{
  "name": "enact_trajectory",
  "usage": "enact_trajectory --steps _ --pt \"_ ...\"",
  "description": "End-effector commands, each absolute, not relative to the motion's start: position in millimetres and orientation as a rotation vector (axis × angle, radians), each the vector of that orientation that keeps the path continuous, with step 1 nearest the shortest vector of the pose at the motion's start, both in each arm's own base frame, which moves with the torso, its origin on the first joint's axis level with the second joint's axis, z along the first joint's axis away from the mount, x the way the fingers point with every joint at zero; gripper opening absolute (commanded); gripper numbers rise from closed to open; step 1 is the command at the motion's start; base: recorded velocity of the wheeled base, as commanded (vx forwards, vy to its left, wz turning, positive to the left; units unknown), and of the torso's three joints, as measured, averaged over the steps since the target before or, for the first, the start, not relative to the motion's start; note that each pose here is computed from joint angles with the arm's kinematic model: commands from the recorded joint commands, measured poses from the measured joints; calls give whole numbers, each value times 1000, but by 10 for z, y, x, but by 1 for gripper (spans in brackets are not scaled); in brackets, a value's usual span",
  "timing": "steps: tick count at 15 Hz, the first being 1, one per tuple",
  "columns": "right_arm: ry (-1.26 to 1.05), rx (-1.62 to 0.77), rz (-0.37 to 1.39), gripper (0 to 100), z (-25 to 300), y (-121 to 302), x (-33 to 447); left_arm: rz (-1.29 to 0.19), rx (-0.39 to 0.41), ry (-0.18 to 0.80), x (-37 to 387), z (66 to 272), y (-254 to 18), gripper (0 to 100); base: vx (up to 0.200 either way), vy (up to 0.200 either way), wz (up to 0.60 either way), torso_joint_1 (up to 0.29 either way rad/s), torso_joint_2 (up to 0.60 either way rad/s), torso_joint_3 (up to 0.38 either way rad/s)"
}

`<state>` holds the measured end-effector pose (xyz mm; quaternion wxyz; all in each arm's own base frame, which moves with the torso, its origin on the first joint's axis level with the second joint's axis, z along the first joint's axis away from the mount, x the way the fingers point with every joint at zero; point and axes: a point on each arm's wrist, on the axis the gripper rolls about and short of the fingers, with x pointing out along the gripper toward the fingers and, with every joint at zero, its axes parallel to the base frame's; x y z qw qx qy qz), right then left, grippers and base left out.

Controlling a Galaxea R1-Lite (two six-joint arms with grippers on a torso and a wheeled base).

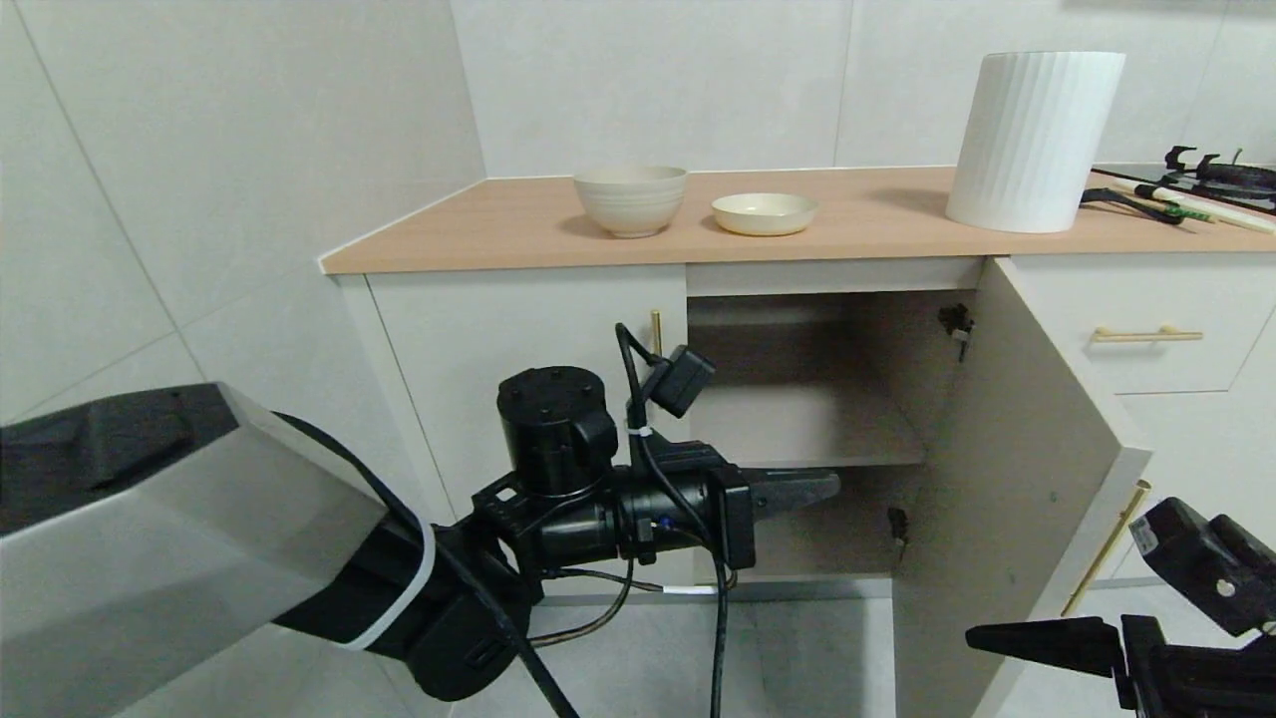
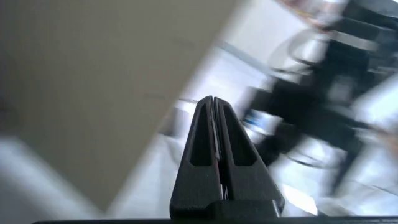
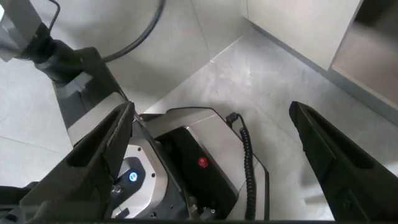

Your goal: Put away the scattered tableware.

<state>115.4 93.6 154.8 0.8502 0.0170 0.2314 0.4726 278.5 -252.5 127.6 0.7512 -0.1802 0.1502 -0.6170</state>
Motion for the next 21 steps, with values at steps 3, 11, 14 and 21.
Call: enact_trajectory --steps 3,11,14,21 --pt "484 36 992 100 1559 944 1165 -1095 -257 255 2693 1533 -2114 0 0 0 0 0 0 0" --pt "398 1 577 100 2009 1042 1712 -668 -219 329 1909 2018 -807 0 0 0 0 0 0 0" --pt "384 11 525 100 2141 1051 1932 -607 -233 326 1733 2097 -622 100 0 0 0 0 0 0" --pt "526 66 471 100 2371 1037 1929 -537 -237 228 1645 2264 -498 100 0 0 0 0 0 0"
